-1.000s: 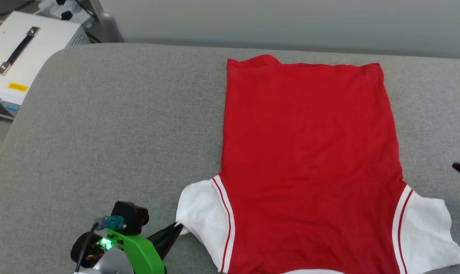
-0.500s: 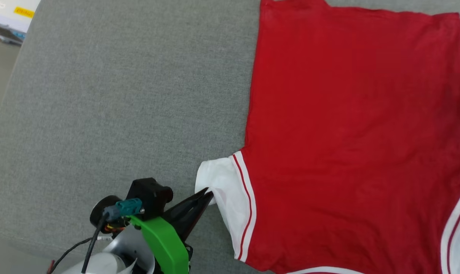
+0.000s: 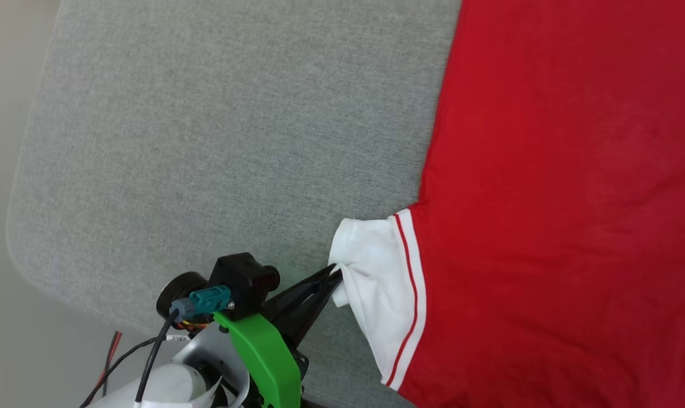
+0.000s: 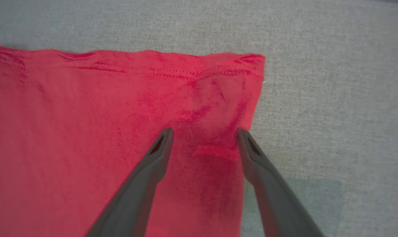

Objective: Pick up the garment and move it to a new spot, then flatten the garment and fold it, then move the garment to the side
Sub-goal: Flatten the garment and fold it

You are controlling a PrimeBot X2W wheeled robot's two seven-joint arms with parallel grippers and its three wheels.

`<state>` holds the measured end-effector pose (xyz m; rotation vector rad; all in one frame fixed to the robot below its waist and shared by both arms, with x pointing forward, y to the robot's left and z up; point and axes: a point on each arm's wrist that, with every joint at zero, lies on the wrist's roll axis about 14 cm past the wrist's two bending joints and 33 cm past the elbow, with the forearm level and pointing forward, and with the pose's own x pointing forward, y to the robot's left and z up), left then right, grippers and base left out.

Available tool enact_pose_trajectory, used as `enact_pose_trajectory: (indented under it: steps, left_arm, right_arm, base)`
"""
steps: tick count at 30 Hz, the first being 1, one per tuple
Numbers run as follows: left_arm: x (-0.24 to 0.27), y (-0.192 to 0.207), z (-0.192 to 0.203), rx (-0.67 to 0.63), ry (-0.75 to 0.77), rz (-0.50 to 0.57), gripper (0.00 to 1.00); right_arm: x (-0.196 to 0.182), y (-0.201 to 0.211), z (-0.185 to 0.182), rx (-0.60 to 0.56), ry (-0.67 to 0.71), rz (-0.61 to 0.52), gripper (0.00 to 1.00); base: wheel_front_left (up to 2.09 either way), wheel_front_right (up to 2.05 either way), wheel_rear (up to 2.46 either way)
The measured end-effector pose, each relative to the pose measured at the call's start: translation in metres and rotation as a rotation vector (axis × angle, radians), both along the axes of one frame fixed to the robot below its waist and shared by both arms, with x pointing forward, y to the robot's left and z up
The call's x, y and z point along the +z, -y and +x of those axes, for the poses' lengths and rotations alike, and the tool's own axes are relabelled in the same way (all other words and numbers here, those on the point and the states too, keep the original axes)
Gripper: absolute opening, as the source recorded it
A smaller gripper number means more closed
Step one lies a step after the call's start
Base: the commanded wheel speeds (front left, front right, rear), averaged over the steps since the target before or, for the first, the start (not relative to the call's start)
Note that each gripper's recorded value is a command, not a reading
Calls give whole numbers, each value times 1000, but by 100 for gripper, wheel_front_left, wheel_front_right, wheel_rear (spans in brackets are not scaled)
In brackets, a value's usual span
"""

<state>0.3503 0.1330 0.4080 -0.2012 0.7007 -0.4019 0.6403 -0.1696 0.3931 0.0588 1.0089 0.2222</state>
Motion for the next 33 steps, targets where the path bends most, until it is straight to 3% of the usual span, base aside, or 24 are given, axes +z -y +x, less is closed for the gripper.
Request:
enact_pose_trajectory:
  steps: [6, 7, 8, 9, 21, 33]
  left_arm:
    - [-12, -9, -3, 32, -38, 16, 0]
    - [-12, -10, -3, 38, -37, 18, 0]
    - [-13, -11, -3, 42, -36, 19, 0]
    - [-13, -12, -4, 44, -36, 21, 0]
    - [-2, -17, 3, 58, 28, 26, 0]
    - [31, -20, 4, 76, 136, 13, 0]
  right_arm:
    - [-32, -15, 11, 19, -42, -17, 100]
    - [-35, -16, 11, 22, -48, -20, 91]
    - [-37, -16, 11, 23, -52, -21, 9]
    - [-38, -16, 11, 24, -56, -23, 0]
    - [-29, -8, -7, 34, -49, -45, 0]
    - [-20, 28, -88, 4, -100, -71, 0]
  base:
    - [0, 0, 0]
    - [0, 0, 0]
    - [0, 0, 0]
    - [0, 0, 0]
    - [0, 0, 0]
    - [0, 0, 0]
